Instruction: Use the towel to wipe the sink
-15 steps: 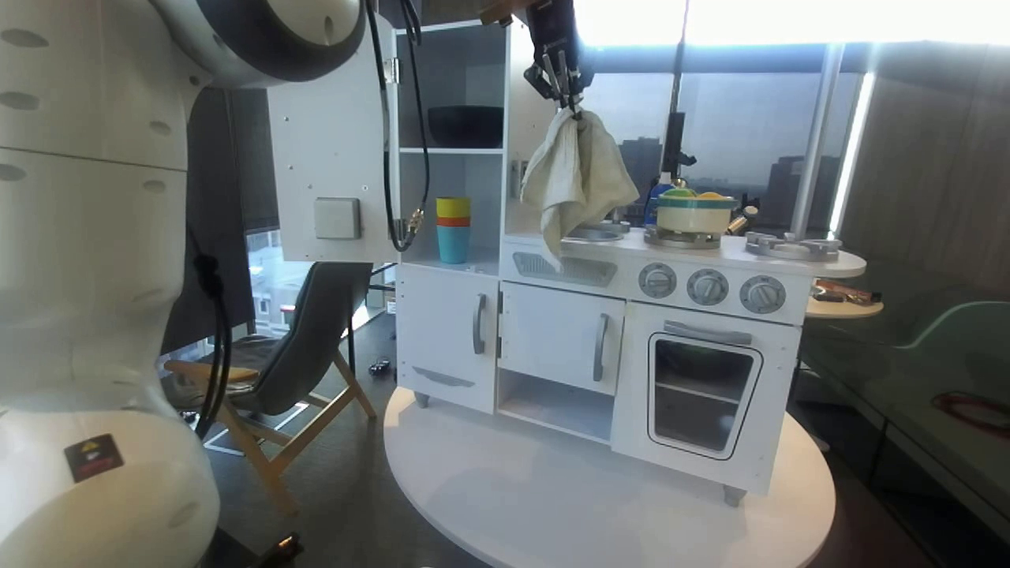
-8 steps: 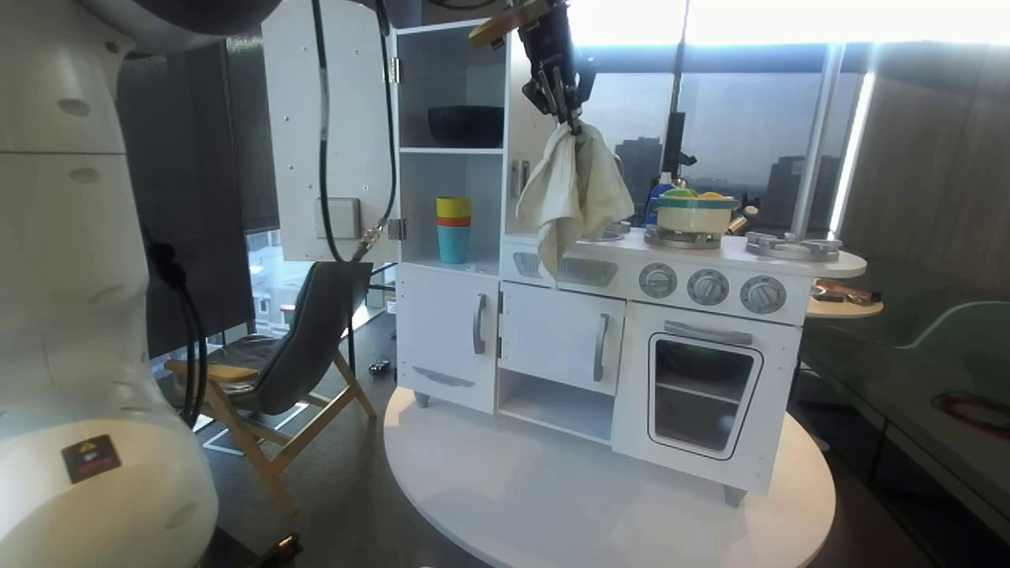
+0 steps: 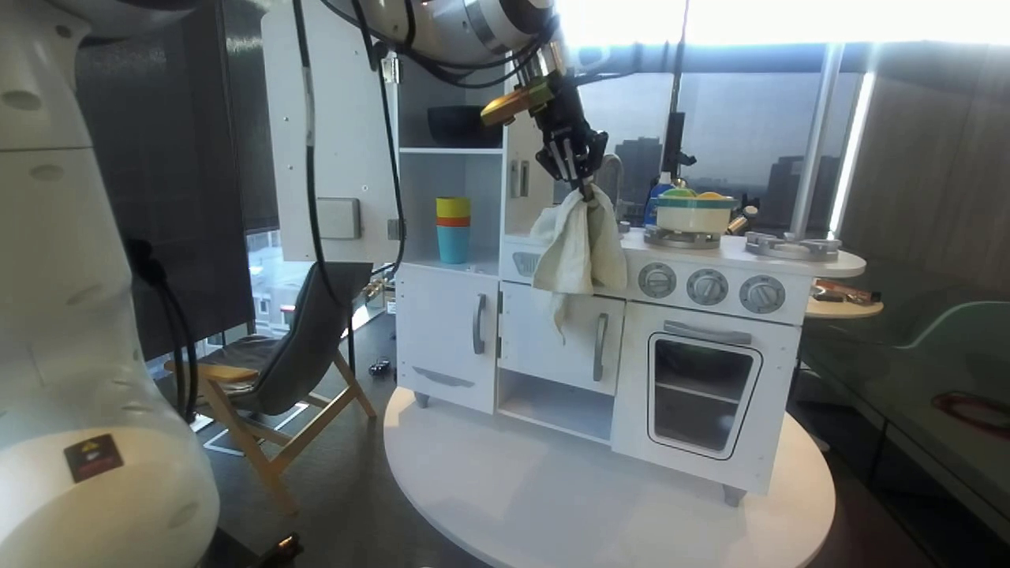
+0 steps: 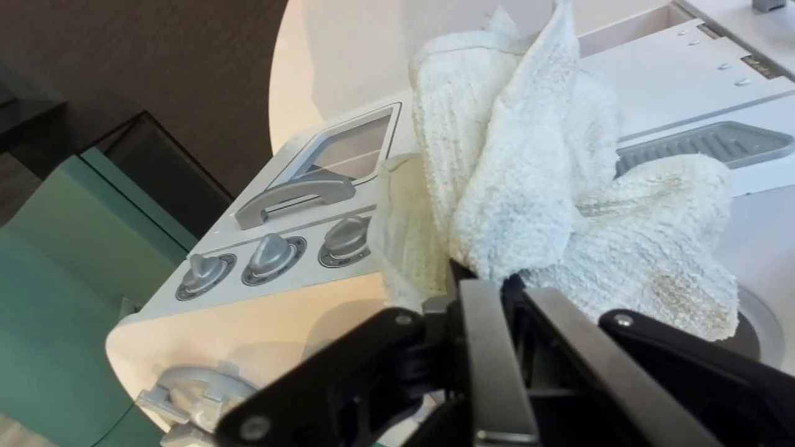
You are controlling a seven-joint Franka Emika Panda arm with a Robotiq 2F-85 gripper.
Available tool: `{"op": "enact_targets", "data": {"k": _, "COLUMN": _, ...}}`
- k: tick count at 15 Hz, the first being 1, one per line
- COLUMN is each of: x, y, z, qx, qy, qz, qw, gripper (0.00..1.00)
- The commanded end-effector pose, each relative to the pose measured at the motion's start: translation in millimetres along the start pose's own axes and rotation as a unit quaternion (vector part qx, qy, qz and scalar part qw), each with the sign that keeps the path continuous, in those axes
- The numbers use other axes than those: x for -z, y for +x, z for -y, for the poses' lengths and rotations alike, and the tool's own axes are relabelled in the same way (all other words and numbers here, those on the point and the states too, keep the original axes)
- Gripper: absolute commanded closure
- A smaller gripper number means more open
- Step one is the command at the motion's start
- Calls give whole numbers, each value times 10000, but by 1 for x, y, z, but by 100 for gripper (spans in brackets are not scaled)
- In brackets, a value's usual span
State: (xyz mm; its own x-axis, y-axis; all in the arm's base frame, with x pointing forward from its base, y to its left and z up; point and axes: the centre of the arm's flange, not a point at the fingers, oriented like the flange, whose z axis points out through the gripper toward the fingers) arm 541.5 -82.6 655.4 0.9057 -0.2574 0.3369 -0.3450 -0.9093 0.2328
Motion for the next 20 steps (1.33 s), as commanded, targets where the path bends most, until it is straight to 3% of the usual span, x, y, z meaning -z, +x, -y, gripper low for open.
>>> {"op": "enact_targets", "data": {"k": 1, "x": 20, "y": -27, "z": -12, "qx": -105, "qy": -331, "qz": -161, "qw": 9993, "gripper": 89}}
{"op": "enact_targets", "data": {"k": 3, "x": 11, "y": -32, "z": -20, "qx": -132, "qy": -512, "qz": 68, "qw": 9986, "gripper": 89}}
{"op": "enact_targets", "data": {"k": 9, "x": -61, "y": -47, "z": -15, "qx": -25, "qy": -181, "qz": 833, "qw": 9964, "gripper": 89}}
{"op": "enact_targets", "data": {"k": 15, "x": -133, "y": -61, "z": -6, "qx": -102, "qy": 453, "qz": 1408, "qw": 9889, "gripper": 89}}
{"op": "enact_targets", "data": {"k": 20, "x": -176, "y": -63, "z": 11, "qx": 235, "qy": 1020, "qz": 1573, "qw": 9820, "gripper": 89}}
